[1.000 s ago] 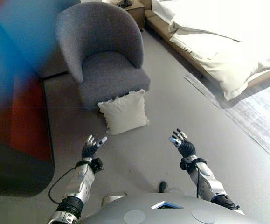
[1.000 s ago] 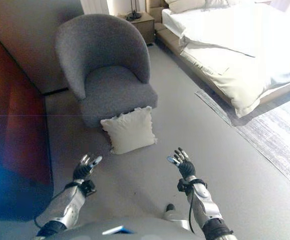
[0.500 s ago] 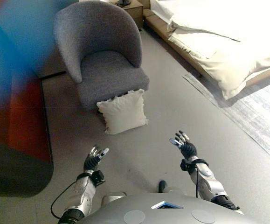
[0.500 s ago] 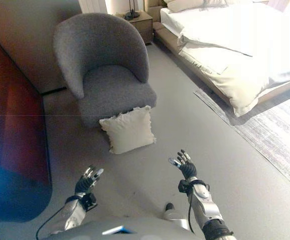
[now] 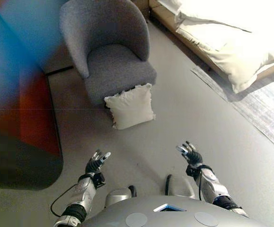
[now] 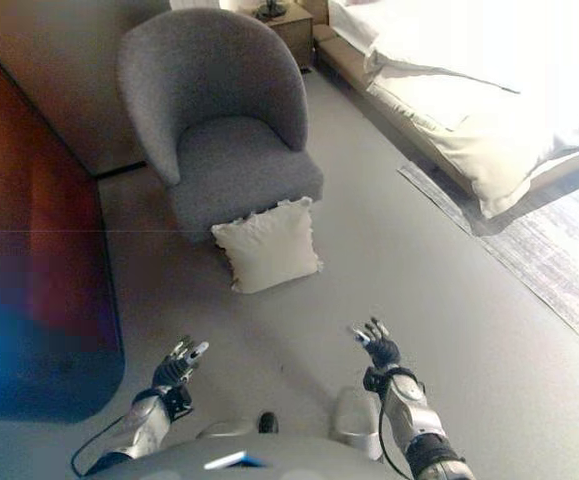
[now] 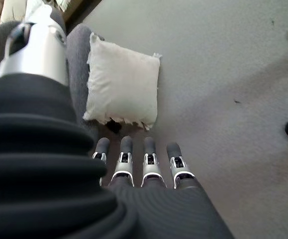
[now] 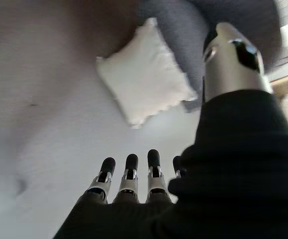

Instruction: Pick up the cushion and take it to the sofa

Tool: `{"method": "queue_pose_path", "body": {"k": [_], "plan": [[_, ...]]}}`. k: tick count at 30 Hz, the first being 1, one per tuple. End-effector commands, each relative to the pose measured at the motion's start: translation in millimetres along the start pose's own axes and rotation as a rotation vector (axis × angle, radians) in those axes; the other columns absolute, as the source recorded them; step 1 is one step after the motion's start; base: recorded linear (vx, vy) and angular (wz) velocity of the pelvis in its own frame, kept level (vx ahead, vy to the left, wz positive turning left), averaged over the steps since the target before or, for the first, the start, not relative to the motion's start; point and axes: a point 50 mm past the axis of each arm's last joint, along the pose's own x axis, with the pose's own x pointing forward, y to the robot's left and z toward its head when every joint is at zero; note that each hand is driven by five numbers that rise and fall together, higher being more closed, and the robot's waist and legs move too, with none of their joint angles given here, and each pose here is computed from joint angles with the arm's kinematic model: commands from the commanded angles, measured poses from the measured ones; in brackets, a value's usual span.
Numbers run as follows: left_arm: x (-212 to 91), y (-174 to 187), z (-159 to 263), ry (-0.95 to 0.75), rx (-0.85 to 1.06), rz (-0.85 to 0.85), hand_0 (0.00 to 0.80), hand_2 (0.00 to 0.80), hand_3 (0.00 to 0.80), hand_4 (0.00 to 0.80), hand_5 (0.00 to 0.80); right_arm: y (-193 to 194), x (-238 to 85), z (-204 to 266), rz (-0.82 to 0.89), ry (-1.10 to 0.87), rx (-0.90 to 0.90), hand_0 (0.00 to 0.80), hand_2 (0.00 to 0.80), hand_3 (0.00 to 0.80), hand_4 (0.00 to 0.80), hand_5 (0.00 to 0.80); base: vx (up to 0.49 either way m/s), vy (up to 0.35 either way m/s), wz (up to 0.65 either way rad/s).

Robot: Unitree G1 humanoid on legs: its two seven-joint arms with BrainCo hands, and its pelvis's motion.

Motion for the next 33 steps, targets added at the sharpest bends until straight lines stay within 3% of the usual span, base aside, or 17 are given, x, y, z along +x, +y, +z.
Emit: {"method": "queue_pose_path", "body": {"k": [1, 12, 23, 33], "plan": [[4, -5, 16, -0.070, -0.003, -0.038, 0.000, 0.000, 0.000, 0.000, 0.000, -7, 0, 5, 0.007, -0.049, 0.065, 0.000, 0.000, 0.000, 0.000, 0.000, 0.371, -0.162, 0.15], [0, -5, 2, -0.046, 0.018, -0.061, 0.000, 0.000, 0.000, 0.000, 0.000, -21, -6, -13, -0.023, -0.006, 0.136, 0.000, 0.000, 0.000, 0.000, 0.000, 0.466, -0.164, 0.33], [-1, -8, 4, -0.089, -0.128, -0.002, 0.000, 0.000, 0.000, 0.000, 0.000, -22, 0, 10, 0.041, -0.040, 0.010, 0.000, 0.000, 0.000, 0.000, 0.000, 0.379, -0.213, -0.22], [-1, -5, 14, -0.120, -0.122, 0.033, 0.000, 0.000, 0.000, 0.000, 0.000, -9, 7, 17, 0.061, -0.026, -0.013, 0.000, 0.000, 0.000, 0.000, 0.000, 0.334, 0.038, -0.26]]}}
